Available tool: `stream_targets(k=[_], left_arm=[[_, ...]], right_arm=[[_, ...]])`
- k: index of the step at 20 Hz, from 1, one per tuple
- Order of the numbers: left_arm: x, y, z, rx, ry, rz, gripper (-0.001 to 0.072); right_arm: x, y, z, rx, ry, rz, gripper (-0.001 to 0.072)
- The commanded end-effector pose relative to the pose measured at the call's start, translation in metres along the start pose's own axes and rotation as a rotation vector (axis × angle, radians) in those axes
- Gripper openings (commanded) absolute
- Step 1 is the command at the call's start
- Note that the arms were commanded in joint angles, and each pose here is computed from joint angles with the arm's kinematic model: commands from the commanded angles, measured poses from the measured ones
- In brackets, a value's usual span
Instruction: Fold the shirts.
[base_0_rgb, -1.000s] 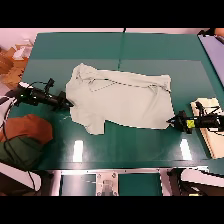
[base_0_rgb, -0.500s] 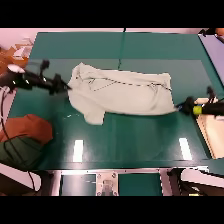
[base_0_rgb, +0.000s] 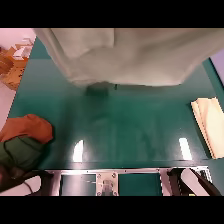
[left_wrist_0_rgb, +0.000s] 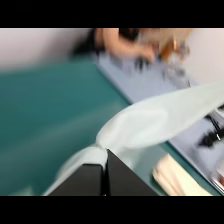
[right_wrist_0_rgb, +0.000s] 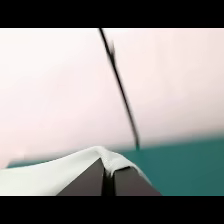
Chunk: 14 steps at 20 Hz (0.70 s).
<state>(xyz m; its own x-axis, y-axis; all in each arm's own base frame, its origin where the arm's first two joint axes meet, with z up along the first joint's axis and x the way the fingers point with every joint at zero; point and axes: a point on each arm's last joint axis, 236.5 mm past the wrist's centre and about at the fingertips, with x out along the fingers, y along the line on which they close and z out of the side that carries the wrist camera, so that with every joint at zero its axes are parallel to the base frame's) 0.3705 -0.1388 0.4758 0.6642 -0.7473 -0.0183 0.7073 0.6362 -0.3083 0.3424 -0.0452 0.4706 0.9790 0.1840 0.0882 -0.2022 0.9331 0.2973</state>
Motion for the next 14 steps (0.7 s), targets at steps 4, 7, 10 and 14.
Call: stream_targets(k=[4,7,10,14], left_arm=[[-0.138,-0.148,0.088,0.470,-0.379,0.276,0.0028],[-0.142,-0.130,0.072,0.421,-0.301,0.356,0.0028],[-0.105,-0.067,0.031,0.253,-0.142,0.360,0.0029],[-0.034,0.050,-0.077,-0.054,0.115,0.312,0.0028]], right_arm=[[-0.102,0.088,0.130,-0.239,-0.484,-0.097,0.0021],[-0.090,0.069,0.121,-0.213,-0.449,-0.114,0.0021],[-0.049,0.019,0.070,-0.100,-0.277,-0.112,0.0021],[0.034,-0.046,-0.069,0.088,0.046,-0.059,0.0021]])
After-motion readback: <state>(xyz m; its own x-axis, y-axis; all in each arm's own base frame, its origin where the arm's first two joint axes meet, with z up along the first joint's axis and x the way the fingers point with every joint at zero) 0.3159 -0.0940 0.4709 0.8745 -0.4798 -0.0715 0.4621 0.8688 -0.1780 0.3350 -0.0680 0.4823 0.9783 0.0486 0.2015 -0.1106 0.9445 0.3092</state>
